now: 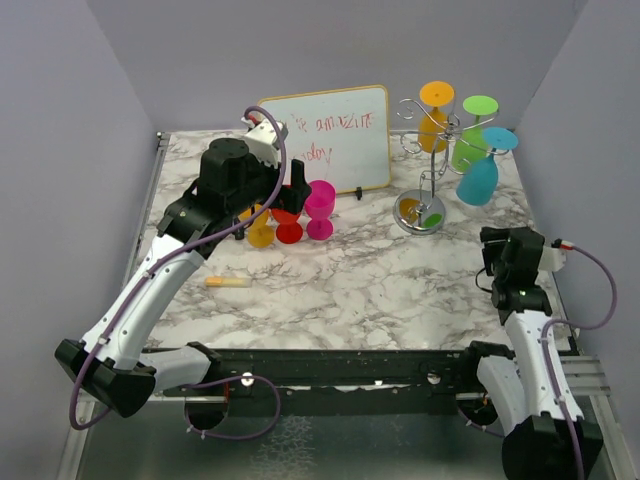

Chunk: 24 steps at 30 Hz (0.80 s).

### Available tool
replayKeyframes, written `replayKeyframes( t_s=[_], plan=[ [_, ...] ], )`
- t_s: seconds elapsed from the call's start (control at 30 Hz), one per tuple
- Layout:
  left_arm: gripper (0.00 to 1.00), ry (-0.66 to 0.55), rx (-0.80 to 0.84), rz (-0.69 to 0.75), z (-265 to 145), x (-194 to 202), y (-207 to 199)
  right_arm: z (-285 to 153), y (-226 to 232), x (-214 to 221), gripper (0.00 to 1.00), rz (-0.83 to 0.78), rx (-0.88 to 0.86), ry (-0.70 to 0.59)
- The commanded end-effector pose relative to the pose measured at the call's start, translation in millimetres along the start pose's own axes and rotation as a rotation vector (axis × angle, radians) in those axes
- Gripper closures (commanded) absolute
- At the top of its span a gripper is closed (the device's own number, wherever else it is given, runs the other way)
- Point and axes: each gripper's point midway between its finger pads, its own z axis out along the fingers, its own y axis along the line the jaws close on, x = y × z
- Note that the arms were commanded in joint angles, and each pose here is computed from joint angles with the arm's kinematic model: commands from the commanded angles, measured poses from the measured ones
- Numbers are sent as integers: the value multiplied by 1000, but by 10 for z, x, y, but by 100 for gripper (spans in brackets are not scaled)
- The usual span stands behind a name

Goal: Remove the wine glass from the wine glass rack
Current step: Adjust the wine rack at the center of the board, then pick up the wine glass from the wine rack.

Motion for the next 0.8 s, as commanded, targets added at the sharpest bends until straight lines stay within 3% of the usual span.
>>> replayKeyframes(
  t_s=[0.0, 0.1, 0.27, 0.43, 0.53, 0.67, 0.77],
  plan=[
    [1, -1, -8, 12, -41, 36, 30, -375, -252, -540, 38, -94, 213, -204],
    [1, 1, -12, 14, -45, 55, 42, -551, 64, -745, 39, -153, 127, -249],
    [1, 4, -3, 13, -37, 58, 26, -670, 840, -799, 39, -345, -142, -200],
    [1, 5, -1, 10, -41, 76, 24, -787, 1074, -1061, 36, -401, -81, -235],
    [1, 7, -5, 8, -30, 89, 31, -824, 1342, -1133, 35, -449, -159, -256],
    [1, 1, -4, 12, -33, 57, 28, -717, 1686, -991, 35, -478, -208, -117],
    [1, 1, -16, 15, -38, 69, 55, -682, 1866, -975, 36, -446, -244, -91]
  ],
)
